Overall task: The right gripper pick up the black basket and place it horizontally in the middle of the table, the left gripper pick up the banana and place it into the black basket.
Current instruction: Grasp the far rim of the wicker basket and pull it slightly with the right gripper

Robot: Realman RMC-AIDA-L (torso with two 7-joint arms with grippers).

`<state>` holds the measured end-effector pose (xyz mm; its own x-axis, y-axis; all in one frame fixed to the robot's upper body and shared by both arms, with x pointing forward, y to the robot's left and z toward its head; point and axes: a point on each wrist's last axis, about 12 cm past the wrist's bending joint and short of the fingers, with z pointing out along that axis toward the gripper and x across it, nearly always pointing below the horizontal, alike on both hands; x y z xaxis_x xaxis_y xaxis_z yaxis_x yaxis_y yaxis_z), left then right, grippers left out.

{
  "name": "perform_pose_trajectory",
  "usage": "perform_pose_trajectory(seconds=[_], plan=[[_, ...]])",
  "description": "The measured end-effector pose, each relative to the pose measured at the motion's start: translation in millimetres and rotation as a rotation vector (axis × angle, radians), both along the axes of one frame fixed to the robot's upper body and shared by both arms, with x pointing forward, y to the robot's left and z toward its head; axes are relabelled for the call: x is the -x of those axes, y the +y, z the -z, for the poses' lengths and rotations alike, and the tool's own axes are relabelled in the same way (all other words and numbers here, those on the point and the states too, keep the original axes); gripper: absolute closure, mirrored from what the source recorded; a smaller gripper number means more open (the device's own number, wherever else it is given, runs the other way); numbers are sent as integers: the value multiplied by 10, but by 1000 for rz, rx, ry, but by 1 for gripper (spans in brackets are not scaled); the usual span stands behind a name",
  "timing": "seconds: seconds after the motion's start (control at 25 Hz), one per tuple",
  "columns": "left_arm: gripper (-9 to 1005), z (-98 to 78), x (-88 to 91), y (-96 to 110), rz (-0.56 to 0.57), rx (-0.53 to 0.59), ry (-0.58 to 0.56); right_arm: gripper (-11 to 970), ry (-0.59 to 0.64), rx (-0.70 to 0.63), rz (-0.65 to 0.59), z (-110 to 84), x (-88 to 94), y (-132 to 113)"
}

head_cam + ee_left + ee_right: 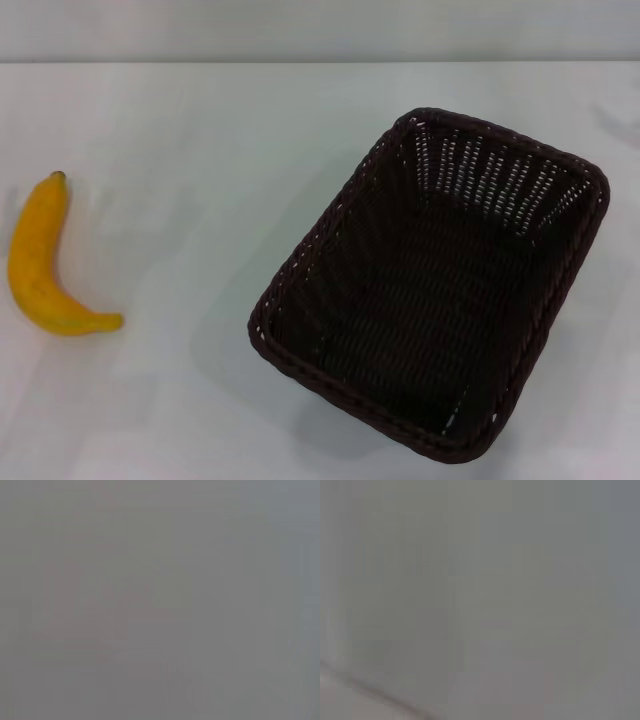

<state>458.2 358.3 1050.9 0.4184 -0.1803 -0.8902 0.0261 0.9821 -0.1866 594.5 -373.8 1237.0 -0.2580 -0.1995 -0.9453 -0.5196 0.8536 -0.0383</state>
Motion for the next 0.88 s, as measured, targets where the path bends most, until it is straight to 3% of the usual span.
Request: perform_pose_trajectory(seconds=[0.24,0.4,0.64,0.88], plan=[[140,-5,8,2,8,8,-4,90,261,137,-176,-441,-270,537],[142,-21,-35,-32,33,15,-11,91,393,236,-224,-583,-388,806],[145,-6,71,1,38,22,-15,90,600,387,-265,-496,-672,1315],[149,24,230,78,-2,16,-15,92,700,545,-302,-313,-750,1793]])
